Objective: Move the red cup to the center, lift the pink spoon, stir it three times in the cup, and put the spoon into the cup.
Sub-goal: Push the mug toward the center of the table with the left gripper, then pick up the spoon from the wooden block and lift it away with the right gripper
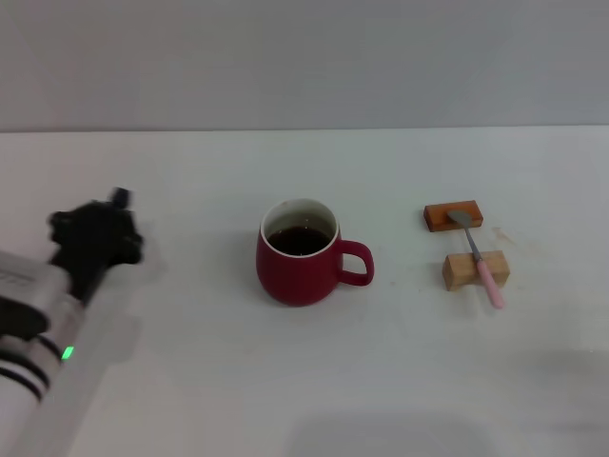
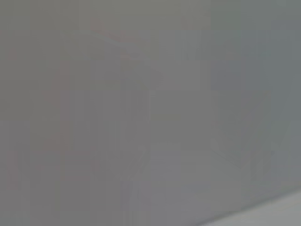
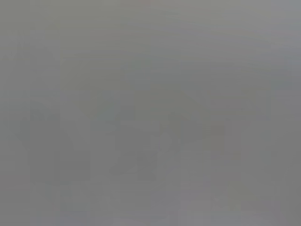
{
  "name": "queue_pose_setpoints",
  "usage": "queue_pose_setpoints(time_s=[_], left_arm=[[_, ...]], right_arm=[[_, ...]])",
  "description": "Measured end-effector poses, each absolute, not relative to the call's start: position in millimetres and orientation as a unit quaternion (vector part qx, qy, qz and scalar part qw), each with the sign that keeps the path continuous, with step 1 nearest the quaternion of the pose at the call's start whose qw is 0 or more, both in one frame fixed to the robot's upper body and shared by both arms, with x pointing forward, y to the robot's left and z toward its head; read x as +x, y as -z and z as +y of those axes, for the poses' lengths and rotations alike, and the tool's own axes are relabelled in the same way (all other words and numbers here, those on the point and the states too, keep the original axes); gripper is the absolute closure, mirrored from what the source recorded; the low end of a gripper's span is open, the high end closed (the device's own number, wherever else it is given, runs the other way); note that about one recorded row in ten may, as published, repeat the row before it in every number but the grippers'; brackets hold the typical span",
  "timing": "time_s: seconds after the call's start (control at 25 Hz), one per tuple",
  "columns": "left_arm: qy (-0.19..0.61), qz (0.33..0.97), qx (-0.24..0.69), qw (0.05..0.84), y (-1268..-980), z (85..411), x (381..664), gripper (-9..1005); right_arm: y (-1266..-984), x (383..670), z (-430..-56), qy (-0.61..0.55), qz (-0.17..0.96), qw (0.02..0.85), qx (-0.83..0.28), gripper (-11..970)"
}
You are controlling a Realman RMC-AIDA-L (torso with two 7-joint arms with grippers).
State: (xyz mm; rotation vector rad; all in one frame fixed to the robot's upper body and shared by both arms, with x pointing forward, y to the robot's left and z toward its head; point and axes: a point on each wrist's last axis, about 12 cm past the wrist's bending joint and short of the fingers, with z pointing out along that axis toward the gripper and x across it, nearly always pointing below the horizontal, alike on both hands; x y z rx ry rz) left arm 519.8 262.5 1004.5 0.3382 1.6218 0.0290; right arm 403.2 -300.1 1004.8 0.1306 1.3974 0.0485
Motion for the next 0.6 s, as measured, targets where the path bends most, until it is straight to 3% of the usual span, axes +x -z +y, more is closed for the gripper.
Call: queue_pose_setpoints(time_s=[0.6], left_arm=[[0.012, 0.710, 0.030, 0.704, -1005.6, 300.0, 500.2, 986]], right_arm=[[-1002.0, 409.2, -269.6, -0.095, 0.654, 0.750, -0.022, 247]])
